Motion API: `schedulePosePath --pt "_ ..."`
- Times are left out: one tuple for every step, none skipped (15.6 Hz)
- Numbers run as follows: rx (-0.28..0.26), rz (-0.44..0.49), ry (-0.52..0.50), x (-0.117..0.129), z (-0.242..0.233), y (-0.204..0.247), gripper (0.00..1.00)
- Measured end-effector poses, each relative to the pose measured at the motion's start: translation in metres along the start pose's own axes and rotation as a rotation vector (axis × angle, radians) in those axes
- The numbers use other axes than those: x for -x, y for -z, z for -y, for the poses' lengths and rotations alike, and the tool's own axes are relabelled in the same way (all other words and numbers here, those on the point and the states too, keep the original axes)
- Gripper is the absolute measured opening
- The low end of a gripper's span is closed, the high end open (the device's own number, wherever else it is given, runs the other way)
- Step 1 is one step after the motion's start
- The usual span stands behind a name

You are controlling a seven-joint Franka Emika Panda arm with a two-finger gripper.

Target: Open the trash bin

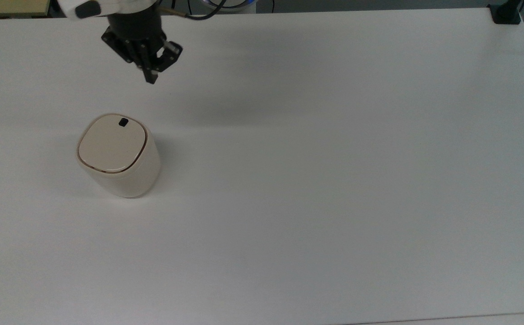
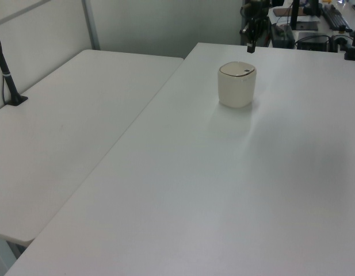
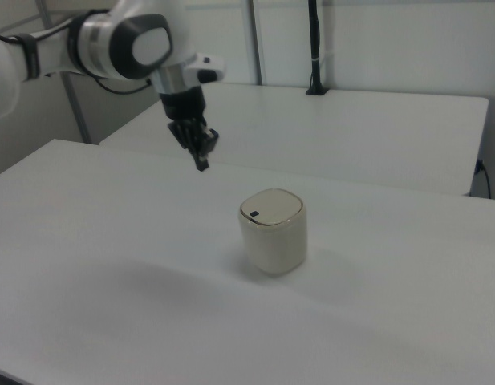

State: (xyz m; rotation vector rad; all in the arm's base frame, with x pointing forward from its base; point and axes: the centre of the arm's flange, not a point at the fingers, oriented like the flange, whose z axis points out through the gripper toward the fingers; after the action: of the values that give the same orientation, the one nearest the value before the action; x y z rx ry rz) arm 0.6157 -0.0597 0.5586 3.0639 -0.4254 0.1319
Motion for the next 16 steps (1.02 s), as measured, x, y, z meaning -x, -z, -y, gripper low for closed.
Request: schedulePosePath --pt "-0.001 0.003 0.024 0.008 0.013 0.01 0.04" --pt "-0.002 0.008 0.046 0.017 0.025 0.019 0.05" --pt "0.0 0.014 0.065 0.024 0.035 0.026 0.08" --pt "0.007 0.016 0.081 0.029 0.041 0.032 0.09" --pt "0.015 0.014 0.09 0.032 0.045 0.034 0.1" --pt "0.021 0.015 0.093 0.032 0.045 0.033 0.1" --pt "0.026 0.02 0.091 0.032 0.043 0.03 0.1" --pt "0.03 0.027 0.086 0.031 0.04 0.026 0.1" --pt "0.032 0.034 0.08 0.03 0.036 0.023 0.1" --pt "0.034 0.038 0.074 0.03 0.033 0.02 0.1" --pt "0.035 0.039 0.071 0.029 0.031 0.02 0.1" --pt "0.034 0.038 0.071 0.029 0.031 0.02 0.1" --pt "0.034 0.037 0.072 0.03 0.032 0.021 0.11" --pt "0.034 0.037 0.073 0.03 0.032 0.021 0.11" --pt "0.034 0.036 0.073 0.03 0.032 0.021 0.11" --pt "0.034 0.036 0.074 0.03 0.033 0.021 0.11"
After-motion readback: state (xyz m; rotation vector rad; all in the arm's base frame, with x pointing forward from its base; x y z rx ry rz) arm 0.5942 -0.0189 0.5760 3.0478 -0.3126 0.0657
